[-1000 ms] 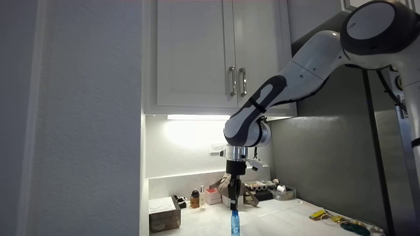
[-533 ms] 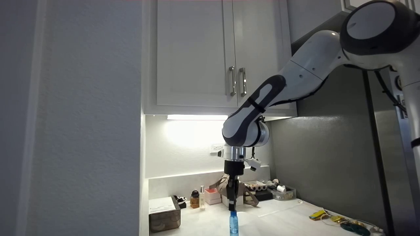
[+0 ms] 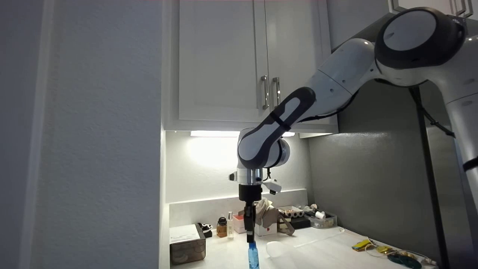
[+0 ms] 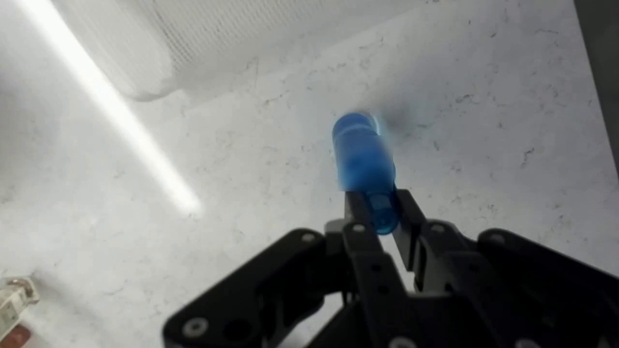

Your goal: Place the blue bottle upright on the bottom right corner of the counter, hang the white object on the side of the fridge

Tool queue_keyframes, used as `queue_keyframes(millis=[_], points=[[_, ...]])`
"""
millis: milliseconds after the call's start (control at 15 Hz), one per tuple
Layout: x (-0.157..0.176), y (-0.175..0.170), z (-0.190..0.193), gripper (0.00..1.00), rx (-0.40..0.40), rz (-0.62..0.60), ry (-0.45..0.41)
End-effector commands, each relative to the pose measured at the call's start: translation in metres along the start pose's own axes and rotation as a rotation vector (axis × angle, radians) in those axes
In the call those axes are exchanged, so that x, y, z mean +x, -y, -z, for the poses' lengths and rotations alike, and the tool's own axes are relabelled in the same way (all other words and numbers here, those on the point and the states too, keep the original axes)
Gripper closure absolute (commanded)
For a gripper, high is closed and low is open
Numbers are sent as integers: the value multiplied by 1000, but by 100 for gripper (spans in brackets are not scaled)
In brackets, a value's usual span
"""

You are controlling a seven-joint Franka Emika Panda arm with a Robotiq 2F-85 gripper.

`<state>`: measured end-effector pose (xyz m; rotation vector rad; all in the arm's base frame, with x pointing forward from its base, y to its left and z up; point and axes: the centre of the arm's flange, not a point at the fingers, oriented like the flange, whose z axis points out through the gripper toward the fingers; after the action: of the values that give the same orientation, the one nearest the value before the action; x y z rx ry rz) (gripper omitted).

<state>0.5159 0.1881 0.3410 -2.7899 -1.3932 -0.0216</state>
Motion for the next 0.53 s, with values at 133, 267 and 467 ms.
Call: queue_keyframes(millis=[133,267,467], points=[[58,3,-9,95,-6,80,-5],[73,5,-8,95,5,107,-25],[95,7,-7,95,13,140,-56]])
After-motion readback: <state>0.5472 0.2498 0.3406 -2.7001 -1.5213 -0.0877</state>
